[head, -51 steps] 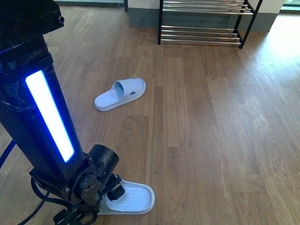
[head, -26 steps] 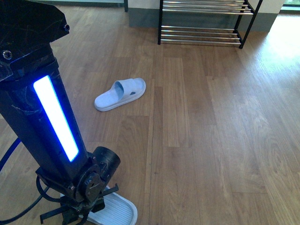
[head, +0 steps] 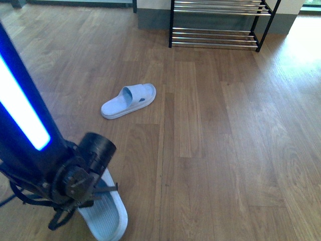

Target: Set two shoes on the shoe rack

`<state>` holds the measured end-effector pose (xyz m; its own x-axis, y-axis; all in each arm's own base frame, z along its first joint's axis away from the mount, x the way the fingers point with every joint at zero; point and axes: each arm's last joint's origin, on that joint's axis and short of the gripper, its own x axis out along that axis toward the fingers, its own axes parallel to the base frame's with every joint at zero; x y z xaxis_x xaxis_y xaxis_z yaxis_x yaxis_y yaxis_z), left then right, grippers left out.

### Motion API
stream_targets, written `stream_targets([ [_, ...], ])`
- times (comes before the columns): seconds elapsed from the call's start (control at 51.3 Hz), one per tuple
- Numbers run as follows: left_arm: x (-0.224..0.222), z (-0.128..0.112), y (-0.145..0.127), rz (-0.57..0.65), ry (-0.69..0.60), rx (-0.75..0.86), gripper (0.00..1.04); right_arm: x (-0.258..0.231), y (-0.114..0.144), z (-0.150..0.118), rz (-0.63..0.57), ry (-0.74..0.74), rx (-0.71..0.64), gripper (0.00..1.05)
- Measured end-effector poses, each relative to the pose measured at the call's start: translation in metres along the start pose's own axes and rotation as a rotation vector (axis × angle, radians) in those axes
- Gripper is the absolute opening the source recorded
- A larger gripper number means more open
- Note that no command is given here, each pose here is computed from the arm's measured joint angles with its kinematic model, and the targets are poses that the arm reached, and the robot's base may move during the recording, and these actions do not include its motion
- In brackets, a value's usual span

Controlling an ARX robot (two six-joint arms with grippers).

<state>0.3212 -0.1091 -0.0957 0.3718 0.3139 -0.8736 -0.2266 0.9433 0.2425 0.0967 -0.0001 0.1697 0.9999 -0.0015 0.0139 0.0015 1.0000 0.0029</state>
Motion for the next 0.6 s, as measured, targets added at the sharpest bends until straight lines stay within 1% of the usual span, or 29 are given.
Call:
stream_targets([
  [0.098, -0.047, 0.025, 0.027, 0.025, -0.158, 0.064, 0.02, 0.0, 0.0, 0.0, 0.0, 0.0, 0.0, 0.95],
  [0.176, -0.08, 0.031, 0.044, 0.023, -0.247, 0.108, 0.02, 0.0, 0.0, 0.0, 0.0, 0.0, 0.0, 0.95],
  [0.195, -0.084, 0.031, 0.047, 0.023, -0.254, 0.11, 0.02, 0.0, 0.0, 0.0, 0.0, 0.0, 0.0, 0.95],
  [0.254, -0.11, 0.031, 0.06, 0.032, -0.331, 0.14, 0.02, 0.0, 0.0, 0.0, 0.0, 0.0, 0.0, 0.95],
  [0.371, -0.18, 0.023, 0.086, 0.038, -0.513, 0.215, 0.02, 0.0, 0.0, 0.0, 0.0, 0.0, 0.0, 0.95],
  [0.429, -0.221, 0.011, 0.098, 0.049, -0.609, 0.255, 0.02, 0.0, 0.0, 0.0, 0.0, 0.0, 0.0, 0.95],
  [0.527, -0.261, -0.004, 0.113, 0.059, -0.703, 0.276, 0.02, 0.0, 0.0, 0.0, 0.0, 0.0, 0.0, 0.95],
  [0.605, -0.284, -0.014, 0.125, 0.078, -0.769, 0.278, 0.02, 0.0, 0.0, 0.0, 0.0, 0.0, 0.0, 0.95],
])
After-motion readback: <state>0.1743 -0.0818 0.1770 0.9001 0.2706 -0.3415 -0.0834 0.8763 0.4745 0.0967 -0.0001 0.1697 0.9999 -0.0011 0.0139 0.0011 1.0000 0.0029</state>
